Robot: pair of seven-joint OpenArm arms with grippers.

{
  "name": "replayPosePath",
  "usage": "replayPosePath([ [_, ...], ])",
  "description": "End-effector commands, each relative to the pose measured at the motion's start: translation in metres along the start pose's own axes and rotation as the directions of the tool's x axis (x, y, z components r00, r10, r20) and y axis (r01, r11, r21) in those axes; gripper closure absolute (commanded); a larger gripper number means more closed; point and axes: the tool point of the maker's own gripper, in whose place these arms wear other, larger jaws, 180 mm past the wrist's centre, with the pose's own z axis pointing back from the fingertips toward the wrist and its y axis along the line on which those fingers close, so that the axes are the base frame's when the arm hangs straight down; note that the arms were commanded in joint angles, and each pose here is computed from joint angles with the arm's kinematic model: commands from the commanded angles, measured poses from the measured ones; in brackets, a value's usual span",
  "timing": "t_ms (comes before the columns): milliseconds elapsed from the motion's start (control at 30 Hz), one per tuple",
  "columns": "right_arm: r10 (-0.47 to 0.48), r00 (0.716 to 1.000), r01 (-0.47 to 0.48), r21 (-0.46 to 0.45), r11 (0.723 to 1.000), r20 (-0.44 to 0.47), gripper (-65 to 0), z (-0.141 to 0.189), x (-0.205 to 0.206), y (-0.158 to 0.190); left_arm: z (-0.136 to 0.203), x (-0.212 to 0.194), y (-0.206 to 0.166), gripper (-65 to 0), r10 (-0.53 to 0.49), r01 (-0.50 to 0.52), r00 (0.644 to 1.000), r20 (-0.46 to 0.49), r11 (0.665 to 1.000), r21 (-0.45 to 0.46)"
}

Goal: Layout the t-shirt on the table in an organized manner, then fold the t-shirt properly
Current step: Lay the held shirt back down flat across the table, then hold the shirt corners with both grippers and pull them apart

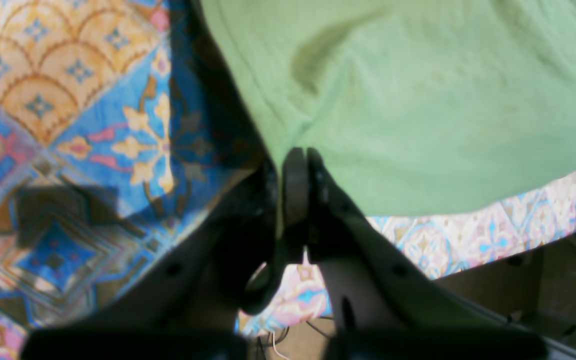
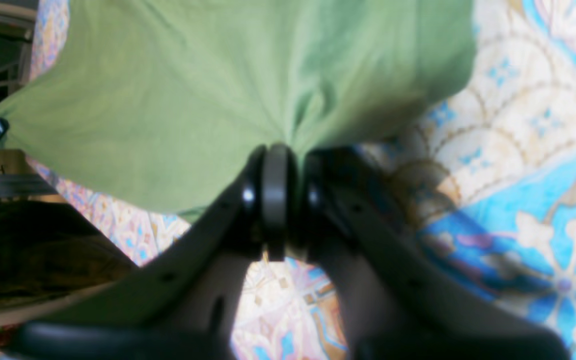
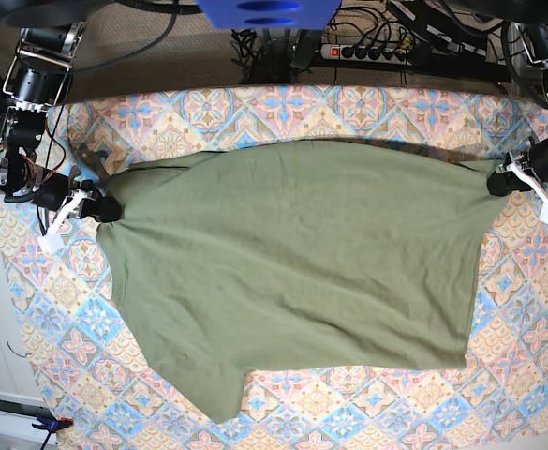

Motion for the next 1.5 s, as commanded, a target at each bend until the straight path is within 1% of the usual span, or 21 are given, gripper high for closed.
replayPosePath([
  [0,0.032,0.998,-0.032,0.008,0.999,0.056,-10.6,0.008,0.021,0.005,0.009,0.016,0.000,0.0,-0.033,0.033,0.999,0.039,0.999,0.007],
  [133,0.032,0.998,-0.032,0.007,0.999,0.047,-21.9,0.008,0.019,0.004,0.009,0.015,0.001,0.0,-0.032,0.031,0.999,0.039,0.999,0.008],
  [200,0.037,0.998,-0.037,0.005,0.999,0.042,-25.4,0.008,0.019,0.005,0.009,0.016,0.000,0.0,-0.032,0.032,0.999,0.040,0.999,0.008],
  [233,0.049,0.998,-0.049,0.000,0.999,0.036,-26.0,0.009,0.017,0.006,0.009,0.016,0.000,0.0,-0.032,0.032,0.999,0.040,0.999,0.008],
  [333,0.104,0.995,-0.104,-0.033,0.994,0.001,-26.4,0.022,0.007,0.007,0.009,0.015,0.000,0.0,-0.031,0.031,0.999,0.040,1.000,0.007],
  [467,0.183,0.982,-0.185,-0.052,0.981,-0.042,-27.2,0.035,-0.008,0.018,0.009,0.014,0.000,0.0,-0.029,0.028,0.999,0.038,1.000,0.007],
  [500,0.191,0.980,-0.194,-0.054,0.980,-0.053,-27.2,0.036,-0.013,0.019,0.009,0.014,0.000,0.0,-0.029,0.028,0.999,0.038,1.000,0.007],
  [600,0.178,0.980,-0.184,-0.055,0.981,-0.088,-27.2,0.038,-0.032,0.019,0.009,0.014,0.000,0.0,-0.030,0.030,0.999,0.038,1.000,0.006],
  [700,0.162,0.980,-0.170,-0.065,0.983,-0.115,-27.2,0.038,-0.043,0.014,0.008,0.013,0.000,0.0,-0.028,0.027,0.999,0.037,1.000,0.005],
  [800,0.177,0.966,-0.206,-0.148,0.967,-0.190,-27.2,0.041,-0.055,-0.004,0.007,0.013,0.000,0.0,-0.027,0.027,0.999,0.036,1.000,0.003],
  [867,0.168,0.961,-0.208,-0.175,0.962,-0.220,-27.2,0.034,-0.066,-0.009,0.007,0.013,0.000,0.0,-0.027,0.027,0.999,0.036,1.000,0.003],
  [933,0.155,0.961,-0.199,-0.185,0.962,-0.228,-27.2,0.024,-0.074,-0.008,0.007,0.013,0.000,0.0,-0.027,0.027,0.999,0.036,1.000,0.003],
  [1033,0.133,0.966,-0.170,-0.157,0.973,-0.221,-27.2,0.008,-0.085,0.002,0.007,0.013,-0.001,0.0,-0.027,0.027,0.999,0.038,1.000,0.000],
  [1100,0.124,0.969,-0.157,-0.143,0.977,-0.214,-27.2,0.002,-0.088,0.007,0.007,0.013,-0.001,0.0,-0.027,0.027,0.999,0.038,1.000,0.000],
  [1300,0.125,0.971,-0.155,-0.141,0.978,-0.204,-27.2,0.001,-0.087,0.008,0.007,0.013,-0.001,0.0,-0.027,0.027,0.999,0.038,1.000,0.000],
  [1400,0.128,0.977,-0.153,-0.141,0.978,-0.170,-27.2,-0.001,-0.081,0.008,0.007,0.013,-0.001,0.0,-0.027,0.027,0.999,0.038,1.000,0.000],
  [1467,0.103,0.980,-0.129,-0.142,0.981,-0.173,-27.2,-0.002,-0.086,0.004,0.007,0.013,-0.001,0.0,-0.028,0.028,0.999,0.039,1.000,0.000],
])
